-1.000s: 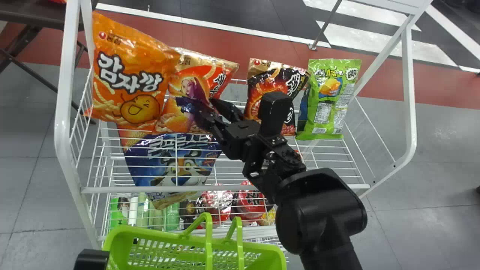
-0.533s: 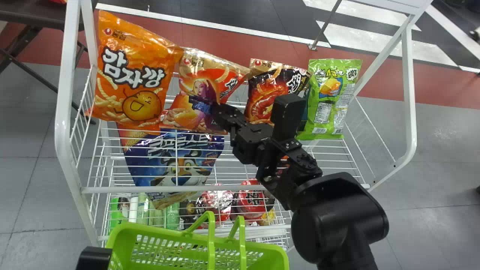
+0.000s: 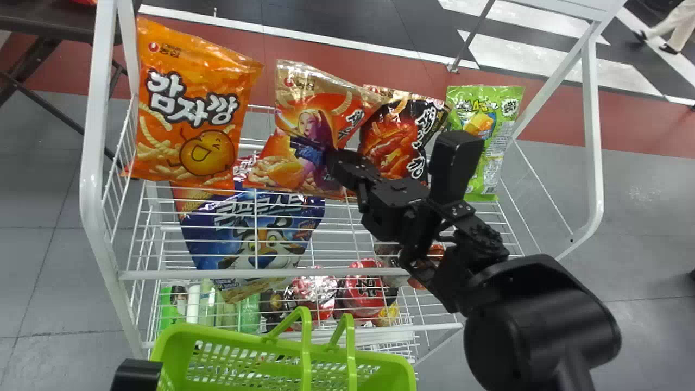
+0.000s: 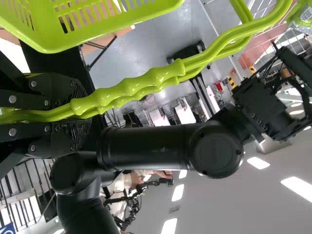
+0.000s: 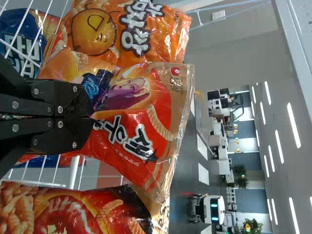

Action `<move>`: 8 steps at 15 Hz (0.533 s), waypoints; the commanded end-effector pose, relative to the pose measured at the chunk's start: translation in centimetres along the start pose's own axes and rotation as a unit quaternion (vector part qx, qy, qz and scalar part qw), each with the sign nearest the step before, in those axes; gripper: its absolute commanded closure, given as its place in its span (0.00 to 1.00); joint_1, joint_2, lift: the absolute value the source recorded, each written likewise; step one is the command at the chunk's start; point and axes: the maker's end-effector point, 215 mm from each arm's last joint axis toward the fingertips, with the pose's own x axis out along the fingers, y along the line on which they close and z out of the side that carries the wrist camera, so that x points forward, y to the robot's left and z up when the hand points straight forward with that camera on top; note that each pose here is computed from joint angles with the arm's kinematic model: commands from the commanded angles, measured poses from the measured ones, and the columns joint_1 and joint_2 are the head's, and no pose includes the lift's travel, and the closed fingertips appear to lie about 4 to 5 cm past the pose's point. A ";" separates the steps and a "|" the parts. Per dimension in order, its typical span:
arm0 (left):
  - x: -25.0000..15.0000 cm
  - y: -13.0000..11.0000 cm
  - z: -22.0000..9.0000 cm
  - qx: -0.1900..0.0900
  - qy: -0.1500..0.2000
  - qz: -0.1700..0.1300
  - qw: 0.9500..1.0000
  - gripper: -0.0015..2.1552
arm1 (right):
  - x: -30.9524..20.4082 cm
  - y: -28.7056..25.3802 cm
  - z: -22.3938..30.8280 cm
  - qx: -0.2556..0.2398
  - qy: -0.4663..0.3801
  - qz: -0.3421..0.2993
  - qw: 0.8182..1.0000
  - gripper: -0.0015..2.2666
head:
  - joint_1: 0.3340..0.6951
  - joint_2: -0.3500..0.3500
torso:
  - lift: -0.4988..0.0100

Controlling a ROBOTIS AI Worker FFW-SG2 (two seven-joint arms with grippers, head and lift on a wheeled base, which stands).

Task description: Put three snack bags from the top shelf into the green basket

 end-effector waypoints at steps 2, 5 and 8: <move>-0.1 0.0 -0.1 -0.002 0.001 -0.002 1.000 0.70 | -4.0 -0.8 0.5 0.024 0.031 0.007 0.999 0.99 | 1.00 0.00 | 0.89; -0.3 0.0 0.1 -0.004 -0.003 -0.008 1.000 0.70 | -9.5 -0.7 0.4 0.037 0.079 0.008 0.996 0.99 | 1.00 0.00 | 0.89; -1.0 0.7 1.0 0.002 -0.017 -0.001 1.000 0.70 | -14.0 -2.5 0.6 0.045 0.101 -0.011 0.994 0.99 | 1.00 0.00 | 0.89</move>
